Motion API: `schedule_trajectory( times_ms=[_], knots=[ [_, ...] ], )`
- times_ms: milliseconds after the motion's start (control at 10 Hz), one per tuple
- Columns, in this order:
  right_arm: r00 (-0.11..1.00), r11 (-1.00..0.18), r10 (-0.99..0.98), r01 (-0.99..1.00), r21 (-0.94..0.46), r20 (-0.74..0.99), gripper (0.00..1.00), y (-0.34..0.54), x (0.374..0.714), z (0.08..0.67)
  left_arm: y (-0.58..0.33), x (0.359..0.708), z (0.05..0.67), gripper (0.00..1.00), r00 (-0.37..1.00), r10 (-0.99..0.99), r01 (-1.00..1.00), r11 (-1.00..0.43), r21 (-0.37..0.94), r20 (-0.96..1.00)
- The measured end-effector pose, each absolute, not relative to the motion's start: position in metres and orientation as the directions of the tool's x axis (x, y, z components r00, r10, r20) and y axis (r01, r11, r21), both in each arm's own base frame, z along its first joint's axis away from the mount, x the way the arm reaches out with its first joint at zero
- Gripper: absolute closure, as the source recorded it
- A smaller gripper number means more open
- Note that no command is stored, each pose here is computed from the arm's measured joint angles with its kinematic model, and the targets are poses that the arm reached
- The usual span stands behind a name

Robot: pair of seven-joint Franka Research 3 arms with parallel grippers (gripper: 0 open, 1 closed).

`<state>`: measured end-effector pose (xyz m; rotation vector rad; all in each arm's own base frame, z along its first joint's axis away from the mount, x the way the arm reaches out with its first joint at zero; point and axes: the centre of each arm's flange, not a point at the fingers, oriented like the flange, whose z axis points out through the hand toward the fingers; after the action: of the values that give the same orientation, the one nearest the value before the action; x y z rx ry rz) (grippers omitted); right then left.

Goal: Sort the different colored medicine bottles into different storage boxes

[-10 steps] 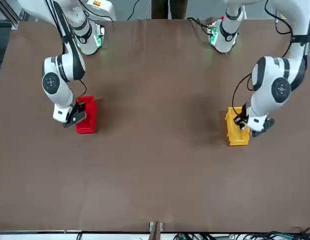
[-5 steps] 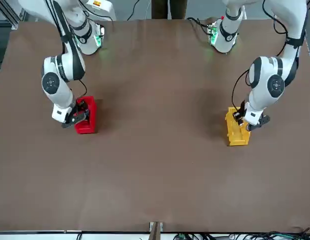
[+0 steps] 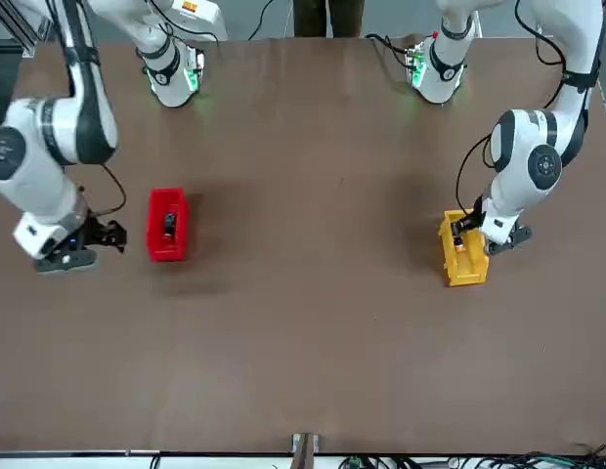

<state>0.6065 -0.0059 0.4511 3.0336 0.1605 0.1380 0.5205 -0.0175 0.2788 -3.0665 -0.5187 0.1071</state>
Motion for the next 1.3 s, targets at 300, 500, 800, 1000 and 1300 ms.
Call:
schedule_trajectory(
  times_ms=[300,500,800,1000,1300],
  knots=[
    [0.996,-0.998,-0.008,-0.013,0.065,0.089,0.0,-0.032,0.619,0.513,-0.019,0.547,0.354,0.0,0.943,0.331,0.328,-0.943,-0.052,-0.041],
    [0.989,-0.988,-0.141,-0.144,0.056,0.052,0.0,-0.03,0.615,0.552,-0.017,0.561,0.45,0.0,0.941,0.338,0.338,-0.94,-0.053,0.011],
    [0.963,-0.962,-0.266,-0.268,0.049,0.042,0.0,-0.026,0.608,0.599,0.001,0.568,0.545,0.0,0.984,0.176,0.177,-0.983,-0.056,0.037],
    [0.958,-0.957,-0.285,-0.286,0.048,0.033,0.0,-0.028,0.608,0.598,0.017,0.571,0.586,0.0,0.996,0.067,0.07,-0.996,-0.053,0.061],
    [0.955,-0.955,-0.296,-0.297,0.025,0.023,0.0,-0.03,0.607,0.589,0.01,0.567,0.626,0.0,0.998,0.029,0.03,-1.0,-0.003,0.055]
  ],
)
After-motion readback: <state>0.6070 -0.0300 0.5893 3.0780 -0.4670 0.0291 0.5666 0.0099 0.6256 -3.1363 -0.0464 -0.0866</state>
